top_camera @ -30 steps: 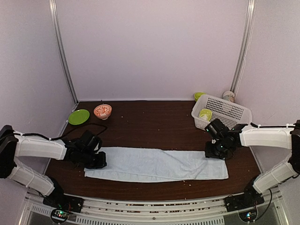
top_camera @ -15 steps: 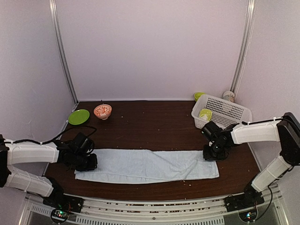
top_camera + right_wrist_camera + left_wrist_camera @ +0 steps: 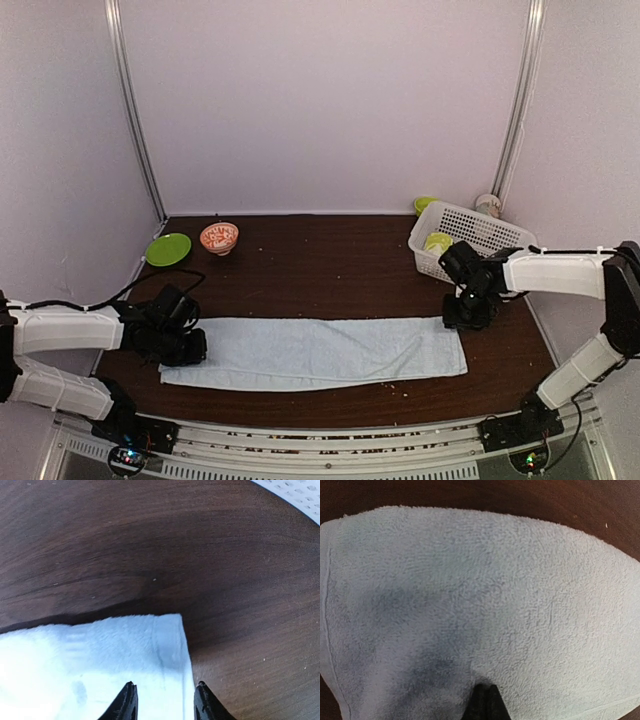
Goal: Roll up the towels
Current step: Smooth out the towel at the center of the board.
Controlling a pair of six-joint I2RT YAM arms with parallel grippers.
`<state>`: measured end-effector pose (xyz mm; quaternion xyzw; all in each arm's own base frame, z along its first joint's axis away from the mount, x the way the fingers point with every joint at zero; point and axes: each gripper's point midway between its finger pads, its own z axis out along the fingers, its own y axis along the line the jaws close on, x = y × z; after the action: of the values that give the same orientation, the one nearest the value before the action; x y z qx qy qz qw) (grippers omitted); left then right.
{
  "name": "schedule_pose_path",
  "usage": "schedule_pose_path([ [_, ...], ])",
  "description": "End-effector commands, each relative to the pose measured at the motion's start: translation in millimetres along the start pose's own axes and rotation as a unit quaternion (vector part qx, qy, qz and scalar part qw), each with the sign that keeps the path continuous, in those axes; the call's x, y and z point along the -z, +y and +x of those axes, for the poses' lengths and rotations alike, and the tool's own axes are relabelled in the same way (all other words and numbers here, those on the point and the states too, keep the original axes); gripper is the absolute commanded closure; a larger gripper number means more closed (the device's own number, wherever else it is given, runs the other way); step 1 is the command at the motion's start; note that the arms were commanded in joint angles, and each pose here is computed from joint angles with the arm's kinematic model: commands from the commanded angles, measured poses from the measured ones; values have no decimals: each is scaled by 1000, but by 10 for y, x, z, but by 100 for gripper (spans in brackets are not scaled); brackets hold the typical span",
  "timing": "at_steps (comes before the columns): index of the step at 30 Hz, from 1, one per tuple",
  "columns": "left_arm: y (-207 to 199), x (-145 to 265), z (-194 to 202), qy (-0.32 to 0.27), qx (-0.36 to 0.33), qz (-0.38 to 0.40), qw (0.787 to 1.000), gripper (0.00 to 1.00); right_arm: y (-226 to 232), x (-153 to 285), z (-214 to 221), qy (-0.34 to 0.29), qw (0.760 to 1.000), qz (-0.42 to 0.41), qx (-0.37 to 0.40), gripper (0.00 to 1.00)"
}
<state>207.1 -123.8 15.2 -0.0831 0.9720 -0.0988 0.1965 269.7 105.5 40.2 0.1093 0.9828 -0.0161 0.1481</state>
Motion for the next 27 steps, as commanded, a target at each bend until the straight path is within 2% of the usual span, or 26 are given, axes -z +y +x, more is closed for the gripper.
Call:
schedule_pose_path([
  [1, 123, -4, 132, 34, -15, -25, 999, 100, 77, 299, 181, 0, 999, -52, -7, 62],
  [6, 65, 1, 71, 32, -23, -23, 999, 100, 71, 296, 524, 36, 995, -91, -17, 68],
  [11, 47, 5, 40, 30, -23, -23, 999, 100, -63, 196, 773, 62, 995, -83, -15, 71],
  [18, 53, 2, 43, 30, -23, -25, 999, 100, -71, 98, 922, 87, 992, -88, -13, 74],
  [22, 68, 1, 54, 30, -22, -26, 999, 100, -73, 46, 992, 100, 991, -87, -9, 80],
  [27, 84, 12, 61, 30, -22, -28, 999, 100, -94, 46, 997, 99, 992, -83, -7, 93],
])
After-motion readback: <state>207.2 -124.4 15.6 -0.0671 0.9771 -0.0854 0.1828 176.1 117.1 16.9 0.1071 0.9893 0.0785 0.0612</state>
